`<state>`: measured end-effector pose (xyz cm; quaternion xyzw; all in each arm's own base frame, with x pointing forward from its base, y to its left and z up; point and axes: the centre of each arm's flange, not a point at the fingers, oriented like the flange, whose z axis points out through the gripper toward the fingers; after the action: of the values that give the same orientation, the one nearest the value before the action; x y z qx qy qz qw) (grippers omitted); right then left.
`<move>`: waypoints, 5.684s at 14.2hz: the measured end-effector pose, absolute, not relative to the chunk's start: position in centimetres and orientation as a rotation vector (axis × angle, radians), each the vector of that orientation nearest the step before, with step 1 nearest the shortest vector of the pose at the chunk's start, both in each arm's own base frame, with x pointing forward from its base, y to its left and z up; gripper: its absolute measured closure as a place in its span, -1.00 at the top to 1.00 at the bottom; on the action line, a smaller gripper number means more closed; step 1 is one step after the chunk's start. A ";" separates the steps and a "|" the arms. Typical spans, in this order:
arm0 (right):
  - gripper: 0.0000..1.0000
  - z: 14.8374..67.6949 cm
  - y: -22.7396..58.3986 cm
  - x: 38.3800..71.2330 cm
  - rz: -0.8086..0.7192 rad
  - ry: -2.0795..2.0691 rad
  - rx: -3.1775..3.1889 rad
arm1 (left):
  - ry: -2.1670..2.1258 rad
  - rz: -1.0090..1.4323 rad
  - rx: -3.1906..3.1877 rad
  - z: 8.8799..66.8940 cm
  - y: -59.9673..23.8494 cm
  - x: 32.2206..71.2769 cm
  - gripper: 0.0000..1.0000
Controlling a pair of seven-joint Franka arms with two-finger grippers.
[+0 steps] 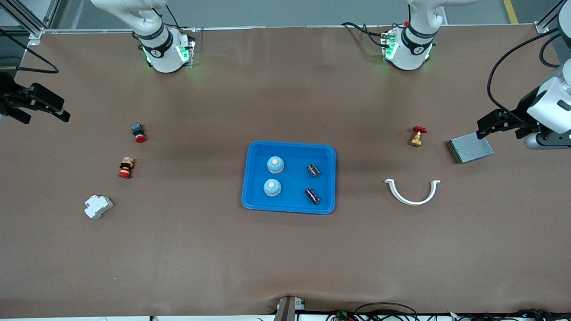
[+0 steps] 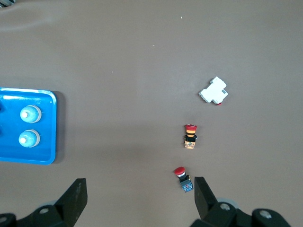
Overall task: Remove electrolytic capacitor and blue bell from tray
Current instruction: 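Move the left gripper to the tray while the right gripper follows, then grasp a capacitor with the left gripper while the right gripper grasps a bell, then lift the capacitor with the left gripper while the right gripper lifts the bell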
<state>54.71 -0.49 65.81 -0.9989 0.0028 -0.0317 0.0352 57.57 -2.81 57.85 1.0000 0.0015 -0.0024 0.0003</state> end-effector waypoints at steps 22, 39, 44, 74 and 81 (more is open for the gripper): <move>1.00 55.7 -2.6 55.9 0.132 0.147 -3.139 | 1.202 -0.145 2.936 36.8 -27.9 63.5 1.00; 1.00 35.7 25.5 55.6 0.089 0.942 -2.915 | 1.255 0.033 2.658 28.7 -39.2 62.7 1.00; 1.00 30.7 33.3 55.2 0.074 1.122 -2.847 | 1.230 0.087 2.604 27.1 -39.9 63.1 1.00; 1.00 20.3 46.3 51.5 0.082 1.333 -2.805 | 1.224 0.009 2.700 18.1 -41.8 60.6 0.52; 0.74 19.5 46.6 51.5 0.068 1.329 -2.819 | 1.335 0.012 2.640 18.5 -41.6 61.1 -0.32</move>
<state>51.54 46.56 19.50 -0.9042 0.4264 0.0219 0.0120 61.07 -41.58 18.47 0.8887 0.4494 0.0040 0.0912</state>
